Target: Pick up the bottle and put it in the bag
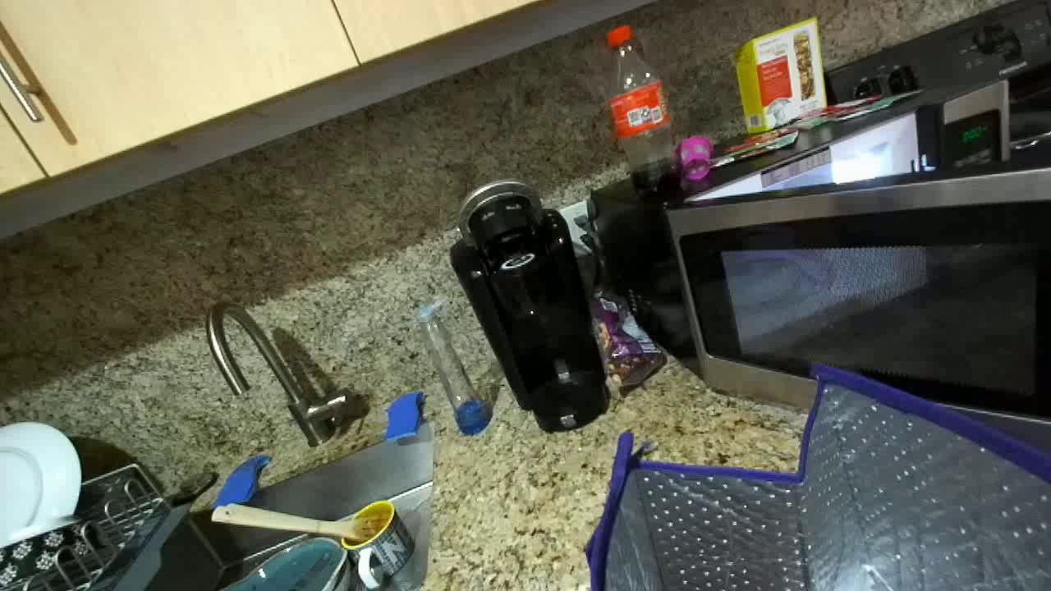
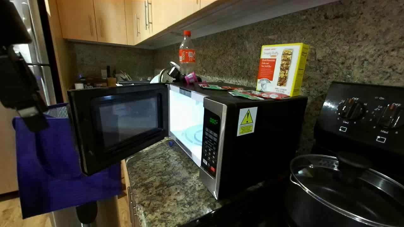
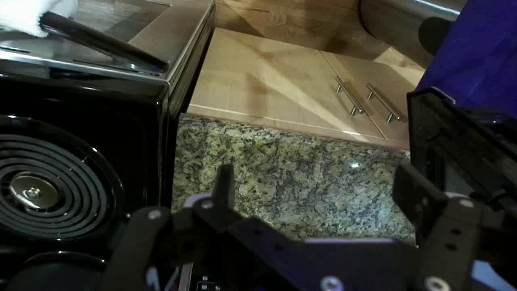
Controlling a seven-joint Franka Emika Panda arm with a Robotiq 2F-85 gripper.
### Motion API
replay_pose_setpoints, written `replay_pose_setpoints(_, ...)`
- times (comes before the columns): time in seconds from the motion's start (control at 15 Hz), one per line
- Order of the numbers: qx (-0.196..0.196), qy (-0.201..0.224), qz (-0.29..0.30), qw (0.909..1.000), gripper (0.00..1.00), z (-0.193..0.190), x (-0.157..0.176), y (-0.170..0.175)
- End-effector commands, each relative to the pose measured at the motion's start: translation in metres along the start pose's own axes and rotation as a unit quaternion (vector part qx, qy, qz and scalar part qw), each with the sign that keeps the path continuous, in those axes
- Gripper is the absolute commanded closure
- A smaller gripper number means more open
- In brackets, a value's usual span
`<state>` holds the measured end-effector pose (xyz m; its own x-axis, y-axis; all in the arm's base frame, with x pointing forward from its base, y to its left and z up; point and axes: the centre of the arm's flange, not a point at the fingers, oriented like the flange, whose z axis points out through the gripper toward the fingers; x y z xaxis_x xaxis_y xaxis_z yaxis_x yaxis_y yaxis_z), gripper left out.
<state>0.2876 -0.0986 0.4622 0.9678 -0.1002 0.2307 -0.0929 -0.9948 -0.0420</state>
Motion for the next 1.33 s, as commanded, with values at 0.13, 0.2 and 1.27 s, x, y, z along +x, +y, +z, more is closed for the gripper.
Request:
replay_pose_setpoints(0.13, 0.004, -0.027, -0.001, 0.9996, 0.00, 0.021, -0.009, -0.003)
replay_pose_setpoints(0.2, 0.004, -0.029, -0.001, 0.9996, 0.00, 0.023, -0.009, -0.003)
replay_pose_setpoints(1.27, -0.018, 0.225, -0.144, 0.9633, 0.00, -0.091, 0.122, -0.163)
